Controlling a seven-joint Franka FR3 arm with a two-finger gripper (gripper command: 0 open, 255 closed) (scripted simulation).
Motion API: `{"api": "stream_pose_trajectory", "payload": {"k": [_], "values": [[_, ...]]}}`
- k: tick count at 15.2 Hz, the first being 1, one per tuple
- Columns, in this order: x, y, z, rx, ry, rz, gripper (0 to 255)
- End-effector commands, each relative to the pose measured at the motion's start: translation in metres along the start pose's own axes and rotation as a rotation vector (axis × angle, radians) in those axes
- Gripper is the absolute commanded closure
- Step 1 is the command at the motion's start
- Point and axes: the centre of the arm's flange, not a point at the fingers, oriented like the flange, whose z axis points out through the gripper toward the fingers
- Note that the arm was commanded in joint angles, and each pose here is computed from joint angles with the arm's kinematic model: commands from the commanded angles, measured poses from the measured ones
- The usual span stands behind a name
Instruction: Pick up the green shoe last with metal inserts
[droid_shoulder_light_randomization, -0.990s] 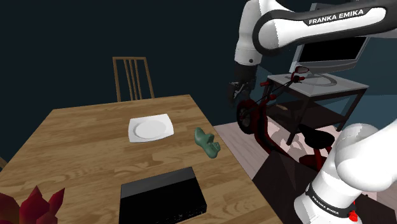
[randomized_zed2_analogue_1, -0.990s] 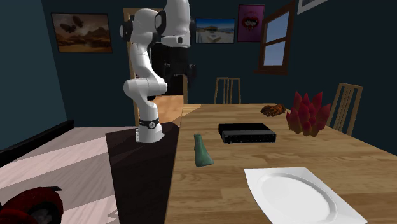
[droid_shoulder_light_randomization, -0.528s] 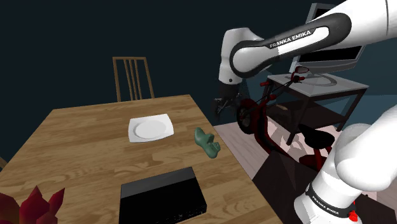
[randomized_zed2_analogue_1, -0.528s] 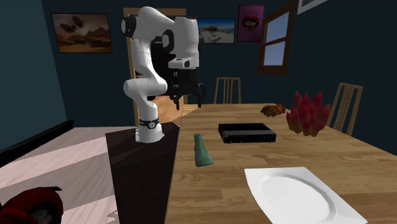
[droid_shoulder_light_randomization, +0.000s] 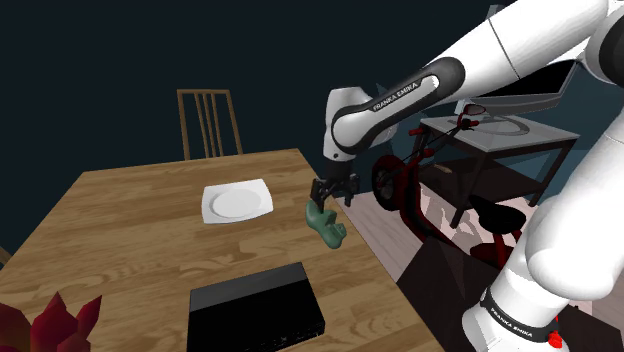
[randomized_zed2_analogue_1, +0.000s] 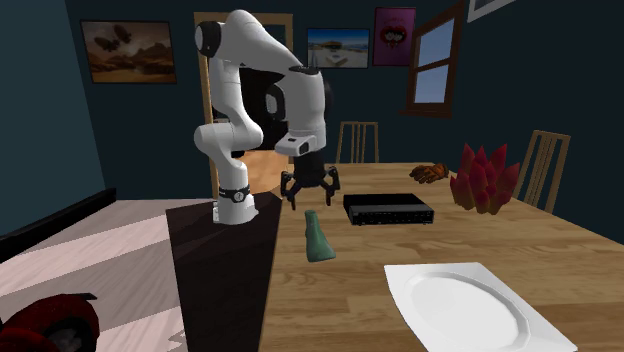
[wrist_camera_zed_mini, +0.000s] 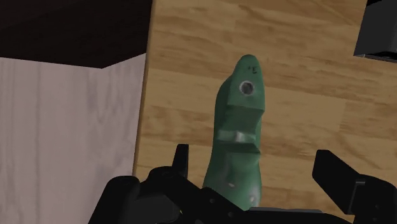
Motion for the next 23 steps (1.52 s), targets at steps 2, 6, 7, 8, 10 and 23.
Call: {"api": "stream_pose_trajectory", "payload": {"k": [2, 6, 7, 8, 10, 23], "values": [[0.005, -0.002, 0.015, 0.005, -0.004, 0.012, 0], [0.008, 0.000, 0.036, 0.005, -0.004, 0.012, 0], [0.009, 0.000, 0.044, 0.005, -0.004, 0.012, 0], [0.009, 0.000, 0.044, 0.005, -0.004, 0.012, 0], [0.009, 0.000, 0.044, 0.005, -0.004, 0.012, 255], [0.006, -0.001, 0.023, 0.005, -0.004, 0.012, 255]]}}
